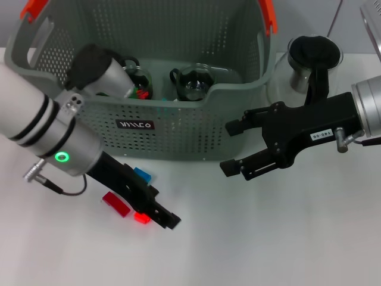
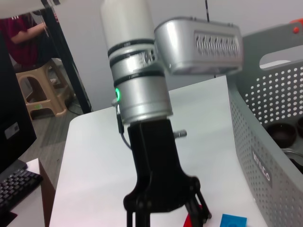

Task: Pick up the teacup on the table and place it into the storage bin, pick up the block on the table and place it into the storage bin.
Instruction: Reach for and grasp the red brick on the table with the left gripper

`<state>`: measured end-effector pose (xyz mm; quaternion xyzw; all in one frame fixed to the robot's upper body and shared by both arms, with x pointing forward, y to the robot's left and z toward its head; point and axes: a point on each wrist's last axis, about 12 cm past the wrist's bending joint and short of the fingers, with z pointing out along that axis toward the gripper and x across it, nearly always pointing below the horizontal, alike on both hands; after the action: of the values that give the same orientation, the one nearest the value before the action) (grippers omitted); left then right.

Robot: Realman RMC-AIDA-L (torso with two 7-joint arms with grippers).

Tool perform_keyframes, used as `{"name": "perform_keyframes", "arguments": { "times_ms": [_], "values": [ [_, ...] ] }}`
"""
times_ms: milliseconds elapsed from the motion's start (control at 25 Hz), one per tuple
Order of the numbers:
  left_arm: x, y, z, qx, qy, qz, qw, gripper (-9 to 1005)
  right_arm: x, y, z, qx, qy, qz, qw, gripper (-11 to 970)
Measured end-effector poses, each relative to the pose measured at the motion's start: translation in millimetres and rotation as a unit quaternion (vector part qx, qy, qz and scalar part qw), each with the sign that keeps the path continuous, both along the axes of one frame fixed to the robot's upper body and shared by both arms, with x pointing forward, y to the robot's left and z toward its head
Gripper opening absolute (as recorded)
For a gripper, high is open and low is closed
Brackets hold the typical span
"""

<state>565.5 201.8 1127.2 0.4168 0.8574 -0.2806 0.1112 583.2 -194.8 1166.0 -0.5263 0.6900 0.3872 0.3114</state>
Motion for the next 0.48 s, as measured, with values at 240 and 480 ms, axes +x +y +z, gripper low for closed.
{"name": "perform_keyframes", "arguments": {
  "times_ms": [240,480],
  "values": [
    [1.2,24.9,10.2,0.017,-0.01,0.04,0.999,896,0.2,-0.7,0.0,0.0,-0.001,0.001,1.0,947],
    [-1.9,38.5,6.9,0.035,-0.004,0.065,0.997,895,0.2,0.5,-0.3,0.0,-0.005,0.003,1.0,947]
  ]
}}
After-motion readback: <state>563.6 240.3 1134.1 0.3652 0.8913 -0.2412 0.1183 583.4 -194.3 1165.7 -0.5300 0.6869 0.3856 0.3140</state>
